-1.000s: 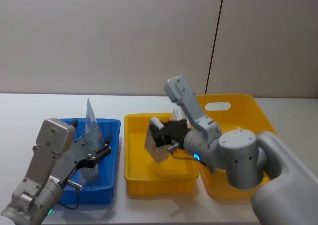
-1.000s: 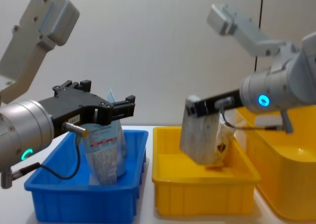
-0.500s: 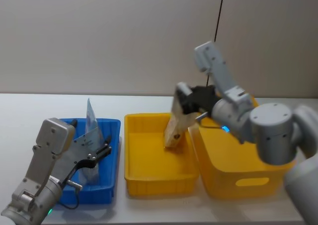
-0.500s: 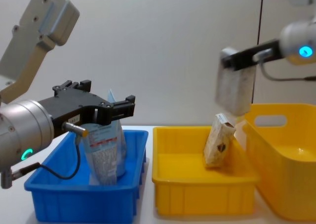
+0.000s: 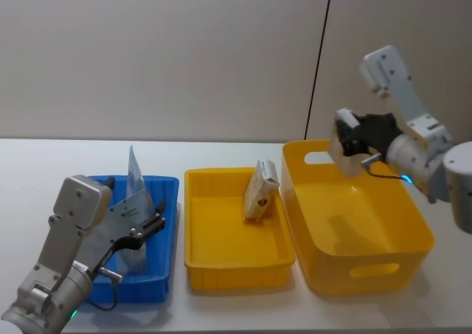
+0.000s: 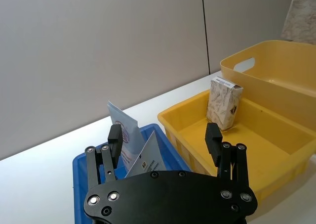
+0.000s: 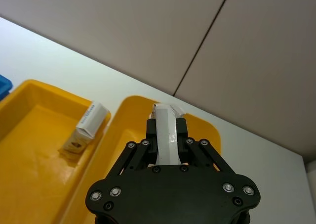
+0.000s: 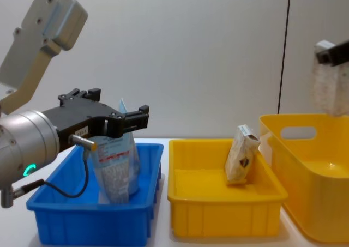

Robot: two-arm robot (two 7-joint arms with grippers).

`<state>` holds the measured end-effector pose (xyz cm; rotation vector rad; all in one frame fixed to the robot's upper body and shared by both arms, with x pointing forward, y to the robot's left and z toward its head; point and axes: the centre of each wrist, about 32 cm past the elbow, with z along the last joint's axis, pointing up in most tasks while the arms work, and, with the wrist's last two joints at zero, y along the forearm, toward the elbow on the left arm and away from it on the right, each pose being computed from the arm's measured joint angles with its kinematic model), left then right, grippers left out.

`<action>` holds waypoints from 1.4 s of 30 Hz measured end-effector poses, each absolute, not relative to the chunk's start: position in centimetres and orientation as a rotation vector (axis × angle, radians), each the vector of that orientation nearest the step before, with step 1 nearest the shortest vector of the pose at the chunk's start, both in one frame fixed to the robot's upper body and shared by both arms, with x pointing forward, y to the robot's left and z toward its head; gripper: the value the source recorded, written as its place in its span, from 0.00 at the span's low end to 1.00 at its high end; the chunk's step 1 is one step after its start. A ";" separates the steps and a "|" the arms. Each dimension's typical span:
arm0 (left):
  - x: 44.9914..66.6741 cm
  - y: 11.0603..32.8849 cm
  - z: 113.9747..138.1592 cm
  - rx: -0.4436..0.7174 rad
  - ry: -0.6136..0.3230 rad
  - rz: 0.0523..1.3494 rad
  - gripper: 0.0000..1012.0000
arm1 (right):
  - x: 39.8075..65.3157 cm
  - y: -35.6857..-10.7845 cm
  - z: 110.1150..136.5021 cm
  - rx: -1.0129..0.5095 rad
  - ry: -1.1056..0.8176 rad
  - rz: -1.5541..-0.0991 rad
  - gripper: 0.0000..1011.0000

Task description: Bimanual collaborative sorting of washing and personal care products

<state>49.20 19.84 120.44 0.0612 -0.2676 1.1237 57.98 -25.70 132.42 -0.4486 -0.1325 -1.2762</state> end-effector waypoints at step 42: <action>49.3 20.0 120.5 0.063 -0.267 1.124 0.99 | 58.1 -28.8 132.8 -0.414 -0.102 -1.320 0.99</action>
